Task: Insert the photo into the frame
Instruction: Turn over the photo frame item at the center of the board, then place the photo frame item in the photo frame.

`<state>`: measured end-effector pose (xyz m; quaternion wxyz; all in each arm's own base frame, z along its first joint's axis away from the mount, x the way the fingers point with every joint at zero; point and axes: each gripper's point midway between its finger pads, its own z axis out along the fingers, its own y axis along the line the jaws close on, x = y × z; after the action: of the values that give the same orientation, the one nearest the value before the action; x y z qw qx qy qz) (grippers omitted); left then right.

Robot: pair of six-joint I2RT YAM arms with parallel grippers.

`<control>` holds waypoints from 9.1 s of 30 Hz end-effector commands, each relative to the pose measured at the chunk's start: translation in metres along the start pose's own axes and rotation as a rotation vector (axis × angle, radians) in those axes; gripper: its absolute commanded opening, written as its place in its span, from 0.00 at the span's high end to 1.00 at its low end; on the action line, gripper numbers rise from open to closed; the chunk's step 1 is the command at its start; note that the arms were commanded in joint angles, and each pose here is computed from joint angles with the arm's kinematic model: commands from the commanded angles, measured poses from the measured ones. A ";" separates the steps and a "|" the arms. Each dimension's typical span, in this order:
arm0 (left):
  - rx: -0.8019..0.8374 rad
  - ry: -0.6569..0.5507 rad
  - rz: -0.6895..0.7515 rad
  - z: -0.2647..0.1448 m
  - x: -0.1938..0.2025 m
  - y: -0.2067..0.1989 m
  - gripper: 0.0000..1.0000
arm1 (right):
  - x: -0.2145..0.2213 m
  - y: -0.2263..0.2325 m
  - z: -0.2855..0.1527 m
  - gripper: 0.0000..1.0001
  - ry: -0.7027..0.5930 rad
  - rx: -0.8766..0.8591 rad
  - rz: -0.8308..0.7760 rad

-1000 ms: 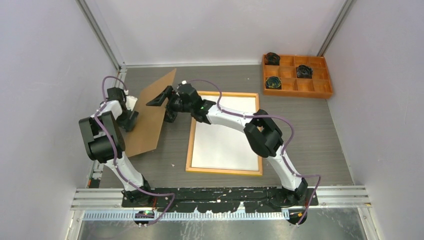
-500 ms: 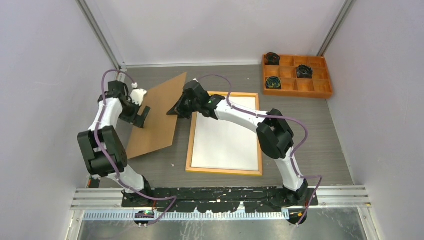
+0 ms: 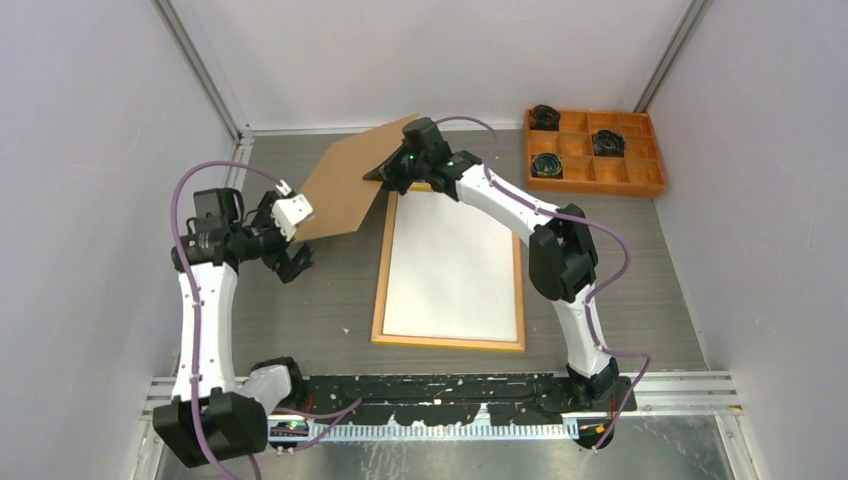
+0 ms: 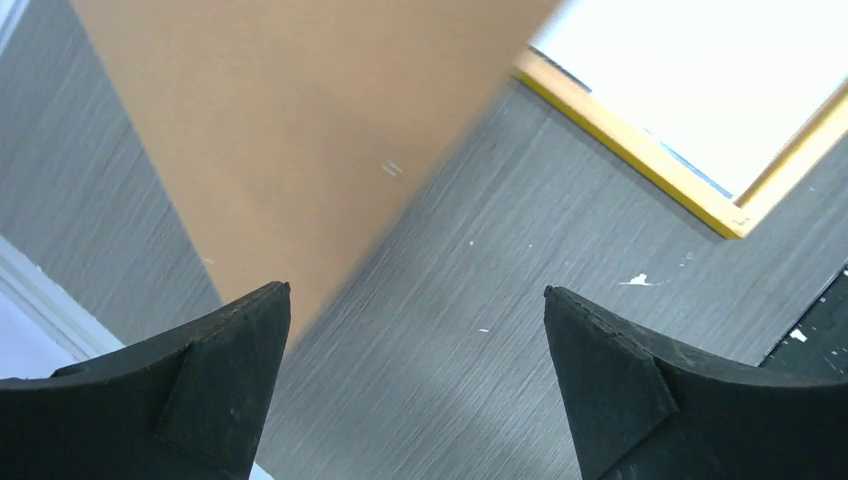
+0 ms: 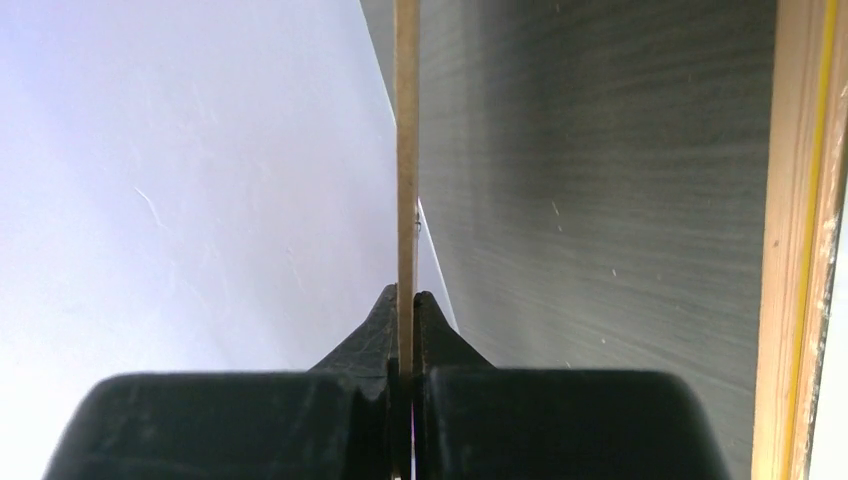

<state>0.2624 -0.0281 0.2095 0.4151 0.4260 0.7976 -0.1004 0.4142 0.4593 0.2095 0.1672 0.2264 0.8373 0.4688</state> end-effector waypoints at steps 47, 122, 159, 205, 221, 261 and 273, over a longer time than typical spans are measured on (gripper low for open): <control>-0.263 -0.278 0.647 -0.038 -0.105 0.008 1.00 | 0.030 0.041 -0.130 0.08 0.179 -0.142 -0.294; -0.248 -0.530 -0.037 -0.121 -0.220 0.025 0.00 | 0.028 0.081 -0.152 0.99 -0.188 -0.483 -1.068; -0.035 0.082 -0.293 0.077 -0.024 0.044 0.05 | 0.016 -0.100 -0.285 0.99 0.295 -0.242 -0.353; 0.077 0.394 -0.394 0.253 0.015 0.020 0.66 | 0.009 -0.131 -0.277 0.99 0.284 -0.102 -0.249; 0.019 0.344 -0.276 0.220 0.009 0.065 0.42 | -0.014 -0.113 -0.231 0.99 0.352 -0.179 -0.264; 0.139 0.347 -0.377 0.203 0.057 0.047 0.44 | -0.030 -0.148 -0.165 0.99 0.571 -0.147 -0.222; 0.196 0.379 -0.384 0.207 0.075 0.028 0.51 | -0.036 -0.147 -0.152 0.99 0.587 -0.146 -0.215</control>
<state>0.3804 -0.0690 0.0280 0.1812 0.3042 0.9213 -0.1609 0.3252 0.2562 0.1396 -0.0414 0.0095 0.8492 0.5264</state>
